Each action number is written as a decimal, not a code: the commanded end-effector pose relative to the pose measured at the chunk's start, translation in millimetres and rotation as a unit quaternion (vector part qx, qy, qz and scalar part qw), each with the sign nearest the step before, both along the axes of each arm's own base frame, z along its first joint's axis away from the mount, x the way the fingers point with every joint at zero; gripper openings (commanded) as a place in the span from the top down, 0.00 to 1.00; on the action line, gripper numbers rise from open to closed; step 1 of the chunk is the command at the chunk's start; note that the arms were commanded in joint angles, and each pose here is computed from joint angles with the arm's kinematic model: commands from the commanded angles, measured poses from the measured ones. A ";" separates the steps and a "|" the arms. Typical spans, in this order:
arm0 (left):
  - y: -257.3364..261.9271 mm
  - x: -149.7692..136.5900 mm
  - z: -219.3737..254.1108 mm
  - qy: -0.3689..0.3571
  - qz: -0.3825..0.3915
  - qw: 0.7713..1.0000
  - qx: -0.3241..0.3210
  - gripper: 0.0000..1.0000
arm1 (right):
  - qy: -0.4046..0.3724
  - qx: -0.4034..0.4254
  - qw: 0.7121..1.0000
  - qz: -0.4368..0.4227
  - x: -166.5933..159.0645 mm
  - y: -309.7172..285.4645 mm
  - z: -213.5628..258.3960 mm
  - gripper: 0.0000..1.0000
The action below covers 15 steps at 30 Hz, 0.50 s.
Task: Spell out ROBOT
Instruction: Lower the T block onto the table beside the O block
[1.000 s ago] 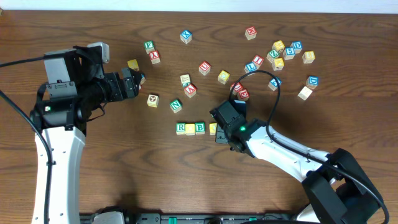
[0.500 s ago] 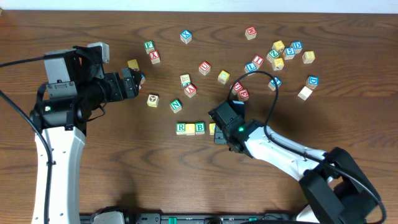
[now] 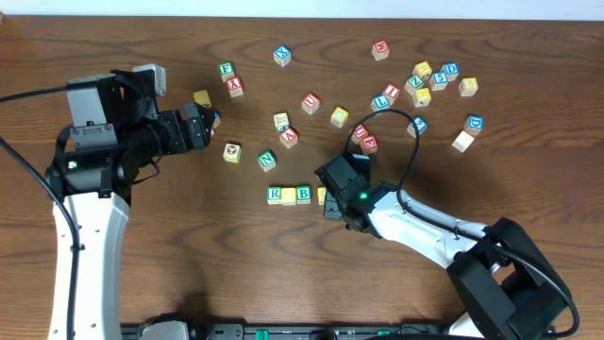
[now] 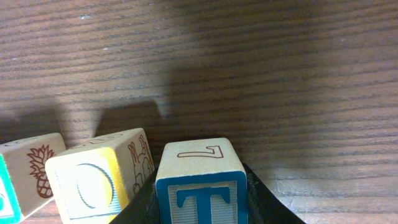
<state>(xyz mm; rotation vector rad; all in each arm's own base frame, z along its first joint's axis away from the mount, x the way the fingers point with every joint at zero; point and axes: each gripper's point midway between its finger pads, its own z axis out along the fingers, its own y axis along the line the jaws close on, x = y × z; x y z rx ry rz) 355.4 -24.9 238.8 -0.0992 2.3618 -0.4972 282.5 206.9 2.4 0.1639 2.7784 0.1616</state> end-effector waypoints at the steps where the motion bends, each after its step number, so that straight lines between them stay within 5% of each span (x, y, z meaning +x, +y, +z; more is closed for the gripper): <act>1: -0.5 2.7 10.3 -0.014 -0.006 1.000 0.000 0.02 | 0.000 0.000 1.000 -0.005 -0.5 0.5 -3.7 0.99; 15: -0.5 2.7 10.4 -0.014 -0.006 1.000 0.000 0.02 | -0.008 0.014 1.000 0.003 3.7 7.7 -1.2 0.99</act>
